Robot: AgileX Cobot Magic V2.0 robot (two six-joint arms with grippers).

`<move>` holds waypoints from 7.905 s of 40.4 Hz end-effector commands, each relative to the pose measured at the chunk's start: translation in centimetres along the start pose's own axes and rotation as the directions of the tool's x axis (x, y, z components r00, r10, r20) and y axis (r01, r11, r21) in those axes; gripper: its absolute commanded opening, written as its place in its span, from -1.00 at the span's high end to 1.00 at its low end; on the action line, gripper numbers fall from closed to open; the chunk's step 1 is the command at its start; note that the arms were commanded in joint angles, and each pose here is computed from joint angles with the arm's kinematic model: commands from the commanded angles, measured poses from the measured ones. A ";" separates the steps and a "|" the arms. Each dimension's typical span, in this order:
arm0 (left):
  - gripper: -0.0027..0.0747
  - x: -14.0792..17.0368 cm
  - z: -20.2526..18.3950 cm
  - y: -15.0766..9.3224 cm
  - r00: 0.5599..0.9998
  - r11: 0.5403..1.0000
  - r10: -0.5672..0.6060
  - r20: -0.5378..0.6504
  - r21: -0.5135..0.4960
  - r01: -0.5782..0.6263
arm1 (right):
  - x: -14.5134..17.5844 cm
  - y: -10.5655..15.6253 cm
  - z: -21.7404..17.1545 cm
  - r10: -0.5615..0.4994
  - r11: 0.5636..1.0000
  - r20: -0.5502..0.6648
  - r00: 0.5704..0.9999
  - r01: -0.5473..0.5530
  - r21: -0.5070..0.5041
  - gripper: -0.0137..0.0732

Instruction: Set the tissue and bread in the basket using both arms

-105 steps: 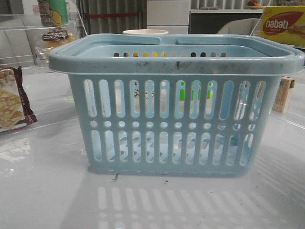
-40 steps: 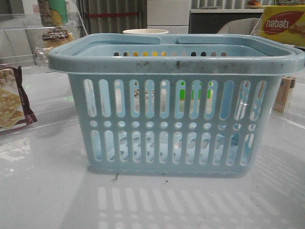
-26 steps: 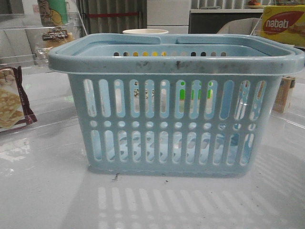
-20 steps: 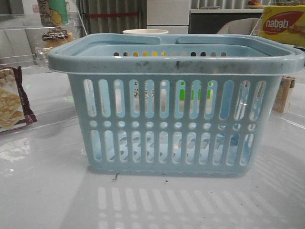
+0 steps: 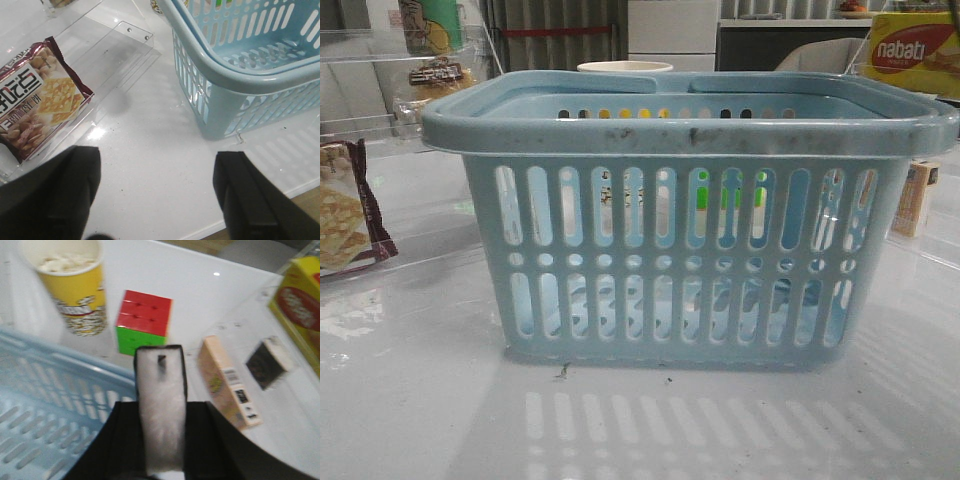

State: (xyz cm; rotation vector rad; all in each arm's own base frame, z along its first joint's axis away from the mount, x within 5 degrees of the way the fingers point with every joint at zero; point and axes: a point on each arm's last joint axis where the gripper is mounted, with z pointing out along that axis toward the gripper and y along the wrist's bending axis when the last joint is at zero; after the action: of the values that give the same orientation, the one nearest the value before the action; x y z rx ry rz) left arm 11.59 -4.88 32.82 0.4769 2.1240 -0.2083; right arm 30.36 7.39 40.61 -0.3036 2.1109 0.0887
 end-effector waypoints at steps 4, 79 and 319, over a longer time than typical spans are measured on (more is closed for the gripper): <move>-0.44 -1.5 -0.6 0.0 0.994 1.000 0.000 0.107 0.003 0.000 | -0.3 5.4 0.2 -0.055 0.985 0.051 0.997 0.062 -0.160 0.17; -0.44 -3.3 -0.1 0.2 0.972 0.999 0.026 0.234 -0.024 -0.021 | 13.6 3.5 -14.4 -0.105 0.967 0.162 0.981 0.139 -0.214 -0.63; 0.70 -1.2 -3.0 -3.3 0.978 0.952 0.128 0.165 0.255 -0.168 | 14.7 3.3 -14.3 -0.154 0.967 0.042 0.987 0.160 -0.199 0.56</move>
State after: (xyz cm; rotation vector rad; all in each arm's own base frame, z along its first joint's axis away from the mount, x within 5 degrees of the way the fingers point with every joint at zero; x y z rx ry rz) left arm 8.33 -7.03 33.91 0.8073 2.0059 -0.4015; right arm 10.17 5.26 34.31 -0.5945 2.1381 0.2138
